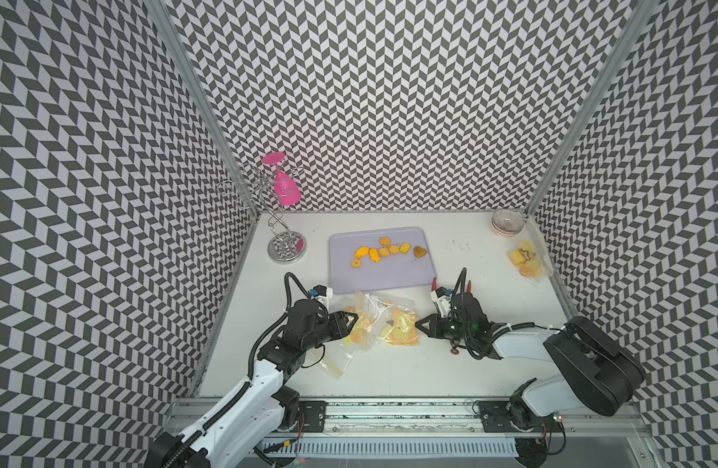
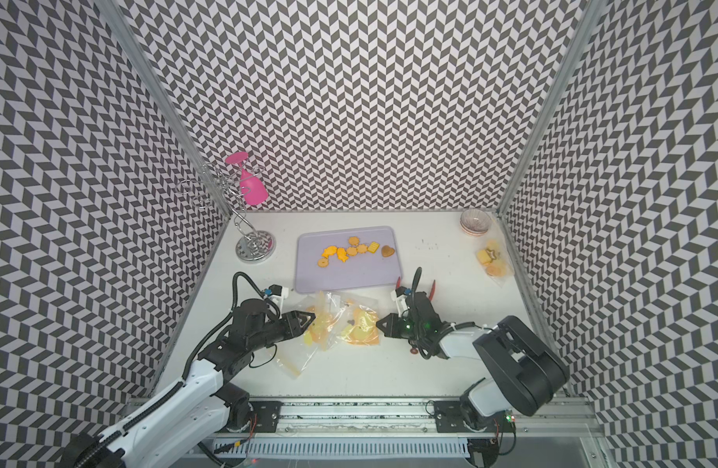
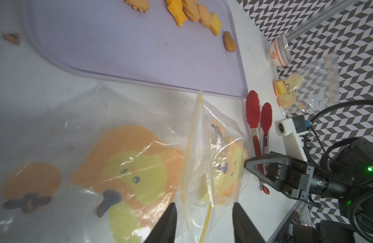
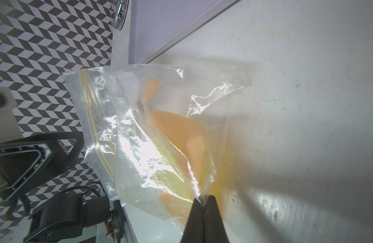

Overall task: Put the cookies into a resealable bag to prevent moisture
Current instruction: Pick up the ziploc bag from the center of the board.

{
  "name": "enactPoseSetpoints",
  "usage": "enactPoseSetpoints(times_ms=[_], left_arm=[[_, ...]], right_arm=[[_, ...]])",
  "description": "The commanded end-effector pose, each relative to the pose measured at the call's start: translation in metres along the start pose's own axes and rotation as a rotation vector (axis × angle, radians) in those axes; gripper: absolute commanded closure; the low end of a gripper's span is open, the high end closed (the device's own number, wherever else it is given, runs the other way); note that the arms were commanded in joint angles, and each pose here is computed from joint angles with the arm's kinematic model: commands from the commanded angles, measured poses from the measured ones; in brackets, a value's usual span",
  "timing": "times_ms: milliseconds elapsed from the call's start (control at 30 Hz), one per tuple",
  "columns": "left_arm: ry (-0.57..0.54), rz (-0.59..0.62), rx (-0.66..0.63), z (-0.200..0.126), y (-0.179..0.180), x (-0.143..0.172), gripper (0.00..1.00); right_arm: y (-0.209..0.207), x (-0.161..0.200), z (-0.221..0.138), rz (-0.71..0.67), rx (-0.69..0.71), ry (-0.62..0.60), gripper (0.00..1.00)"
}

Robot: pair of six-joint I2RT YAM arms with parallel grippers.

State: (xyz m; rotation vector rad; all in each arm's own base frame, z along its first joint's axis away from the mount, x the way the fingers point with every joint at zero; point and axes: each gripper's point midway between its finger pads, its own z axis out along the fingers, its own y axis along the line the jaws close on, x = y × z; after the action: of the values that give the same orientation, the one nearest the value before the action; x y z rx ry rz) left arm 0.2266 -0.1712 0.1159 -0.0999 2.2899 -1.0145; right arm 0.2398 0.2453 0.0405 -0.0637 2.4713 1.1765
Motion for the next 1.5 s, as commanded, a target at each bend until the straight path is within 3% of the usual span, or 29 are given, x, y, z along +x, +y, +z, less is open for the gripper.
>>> enactPoseSetpoints(times_ms=[0,700,1467], left_arm=[[-0.003,0.019,-0.033,0.005,0.009,0.006,0.6],[0.022,0.016,-0.039,0.02,0.017,0.013,0.61],[0.062,0.005,0.015,0.037,0.016,0.035,0.7]], right_arm=[[0.006,-0.006,-0.001,-0.017,-0.035,-0.027,1.0],[0.004,-0.005,-0.003,-0.011,-0.035,-0.029,1.0],[0.002,0.001,-0.003,0.083,-0.093,-0.028,1.0]])
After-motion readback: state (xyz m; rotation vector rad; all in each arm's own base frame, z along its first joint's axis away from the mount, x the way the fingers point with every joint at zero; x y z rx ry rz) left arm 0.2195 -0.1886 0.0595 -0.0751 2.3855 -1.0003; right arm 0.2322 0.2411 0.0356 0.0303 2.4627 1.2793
